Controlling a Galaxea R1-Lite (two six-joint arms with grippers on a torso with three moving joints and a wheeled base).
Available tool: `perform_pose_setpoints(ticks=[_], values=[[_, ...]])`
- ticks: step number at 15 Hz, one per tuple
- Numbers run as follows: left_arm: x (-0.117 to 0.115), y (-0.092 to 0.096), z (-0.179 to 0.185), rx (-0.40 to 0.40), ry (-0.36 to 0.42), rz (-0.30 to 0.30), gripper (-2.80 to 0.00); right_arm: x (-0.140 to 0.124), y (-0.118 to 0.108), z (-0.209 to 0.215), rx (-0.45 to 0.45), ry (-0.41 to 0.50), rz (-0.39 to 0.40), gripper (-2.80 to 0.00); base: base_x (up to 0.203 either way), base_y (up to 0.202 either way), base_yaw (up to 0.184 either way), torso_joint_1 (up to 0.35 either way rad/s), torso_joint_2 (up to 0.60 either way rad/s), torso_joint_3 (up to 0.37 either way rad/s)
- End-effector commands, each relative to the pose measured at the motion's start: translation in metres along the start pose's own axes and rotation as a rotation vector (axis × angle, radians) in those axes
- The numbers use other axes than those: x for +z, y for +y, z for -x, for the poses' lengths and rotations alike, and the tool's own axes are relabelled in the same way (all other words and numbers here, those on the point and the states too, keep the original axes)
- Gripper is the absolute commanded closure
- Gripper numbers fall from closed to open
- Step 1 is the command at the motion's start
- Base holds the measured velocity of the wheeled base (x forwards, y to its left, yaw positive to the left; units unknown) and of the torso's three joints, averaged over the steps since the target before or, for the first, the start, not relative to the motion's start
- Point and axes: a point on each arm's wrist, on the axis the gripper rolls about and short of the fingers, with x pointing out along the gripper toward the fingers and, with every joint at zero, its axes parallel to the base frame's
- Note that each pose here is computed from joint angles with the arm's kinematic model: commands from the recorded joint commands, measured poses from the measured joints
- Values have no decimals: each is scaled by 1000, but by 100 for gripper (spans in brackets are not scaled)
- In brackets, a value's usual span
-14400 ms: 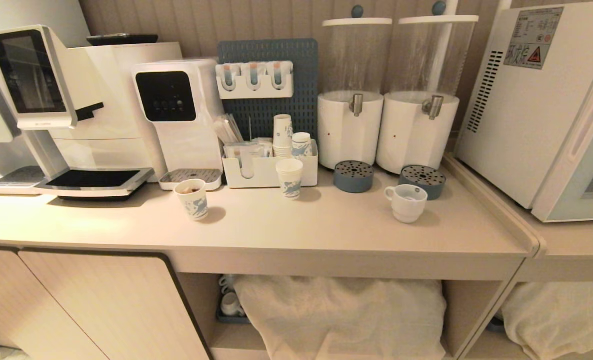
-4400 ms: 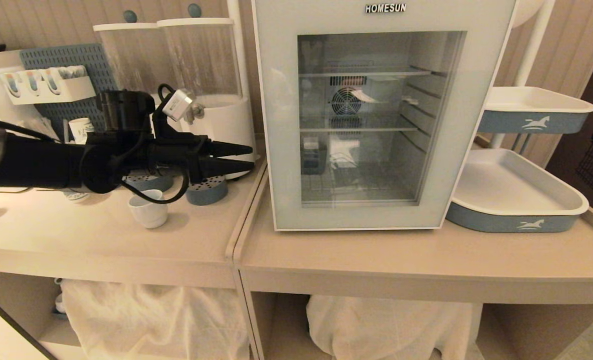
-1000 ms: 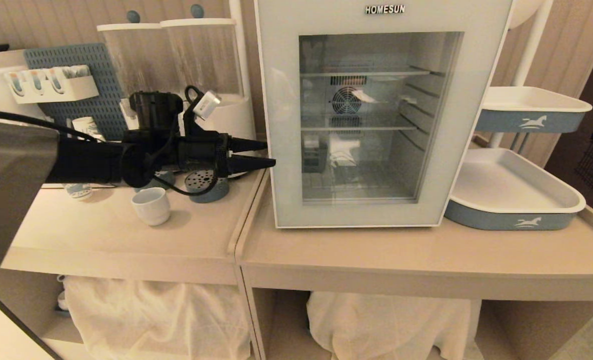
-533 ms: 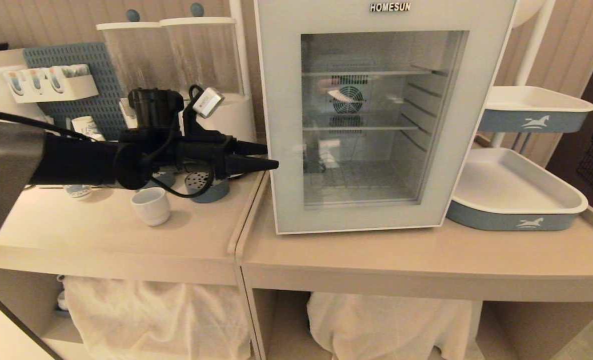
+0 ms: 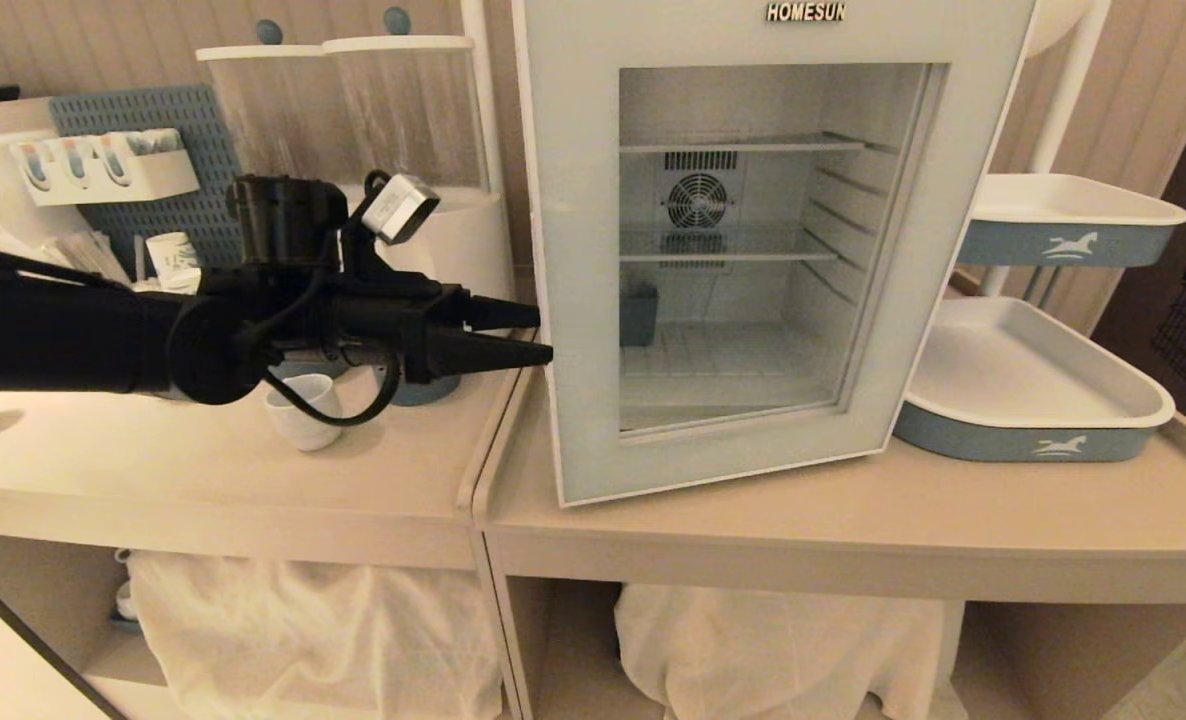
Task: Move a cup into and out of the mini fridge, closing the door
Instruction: Open the freezer door
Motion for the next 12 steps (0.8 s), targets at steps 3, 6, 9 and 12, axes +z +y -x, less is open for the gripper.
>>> perform_pose_setpoints(ticks=[3,6,9,12], values=[[-2,-54,-16,-100,18,-6,-280,0,0,0,0,0,-1,0,0,0,0,0,0,0],[-5,-90,-35,-165,30,-34,-280,0,0,0,0,1,-1,0,0,0,0,0,0,0],[-6,-118,-54,-193,47,-42,-280,0,0,0,0,0,-2,0,0,0,0,0,0,0],[-6,-150,-66,-251,56,-63,-280,0,0,0,0,0,-1,0,0,0,0,0,0,0]])
